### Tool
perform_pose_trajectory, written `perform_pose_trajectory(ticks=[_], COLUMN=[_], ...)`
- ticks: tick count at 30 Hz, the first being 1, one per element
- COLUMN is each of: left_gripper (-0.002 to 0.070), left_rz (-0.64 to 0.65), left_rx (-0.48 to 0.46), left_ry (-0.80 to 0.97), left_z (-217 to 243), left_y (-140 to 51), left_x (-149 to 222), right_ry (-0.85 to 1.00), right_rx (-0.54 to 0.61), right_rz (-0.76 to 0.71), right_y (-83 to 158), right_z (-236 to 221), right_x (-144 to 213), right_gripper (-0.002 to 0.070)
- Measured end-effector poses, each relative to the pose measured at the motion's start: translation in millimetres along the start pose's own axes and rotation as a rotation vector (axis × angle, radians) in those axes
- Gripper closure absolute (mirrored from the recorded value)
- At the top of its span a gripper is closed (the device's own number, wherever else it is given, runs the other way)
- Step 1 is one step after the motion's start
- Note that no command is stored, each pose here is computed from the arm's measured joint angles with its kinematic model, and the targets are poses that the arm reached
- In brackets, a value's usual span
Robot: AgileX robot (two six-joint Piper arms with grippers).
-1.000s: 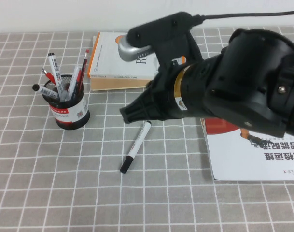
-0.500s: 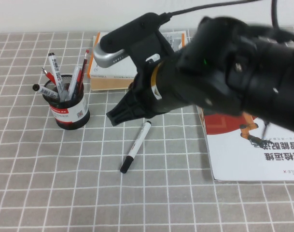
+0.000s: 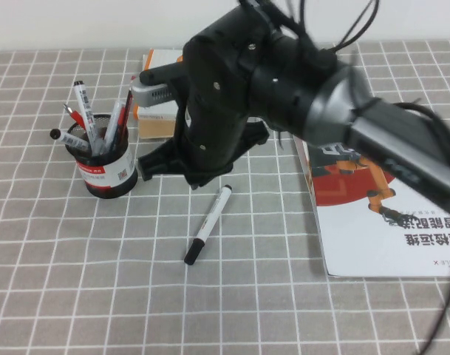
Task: Put the pen into the pen holder
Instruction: Pick up the pen on the table
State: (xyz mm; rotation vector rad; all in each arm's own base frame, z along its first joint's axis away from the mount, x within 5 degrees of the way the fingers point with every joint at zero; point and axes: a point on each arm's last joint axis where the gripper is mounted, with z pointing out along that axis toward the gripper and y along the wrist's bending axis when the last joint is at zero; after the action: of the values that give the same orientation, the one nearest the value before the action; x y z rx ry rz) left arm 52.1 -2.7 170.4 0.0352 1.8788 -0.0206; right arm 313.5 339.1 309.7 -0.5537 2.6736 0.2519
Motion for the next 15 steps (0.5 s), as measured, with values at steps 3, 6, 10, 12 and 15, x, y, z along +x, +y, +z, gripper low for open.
perform_pose_trajectory(ticks=[3,6,10,12,15], left_gripper=[0.0678,0.0678,0.0678,0.0678,0.0678], left_rz=[0.000,0.000,0.000,0.000,0.000], left_rx=[0.000,0.000,0.000,0.000,0.000], left_ry=[0.000,0.000,0.000,0.000,0.000], left_z=[0,0,0,0,0], left_y=[0.0,0.0,0.0,0.0,0.0], left_x=[0,0,0,0,0], right_ry=[0.024,0.055,0.096,0.105,0.114], right_rx=[-0.009,-0.014,-0.001,0.010,0.020], right_rz=[0.086,0.222,0.352,0.382,0.403], right_y=[-3,-12,-23,-26,-27], right_z=[25,47,70,77,85], right_x=[-9,-15,-16,-16,-16], right_gripper=[0.0611,0.0482,0.0360,0.0364,0.0393])
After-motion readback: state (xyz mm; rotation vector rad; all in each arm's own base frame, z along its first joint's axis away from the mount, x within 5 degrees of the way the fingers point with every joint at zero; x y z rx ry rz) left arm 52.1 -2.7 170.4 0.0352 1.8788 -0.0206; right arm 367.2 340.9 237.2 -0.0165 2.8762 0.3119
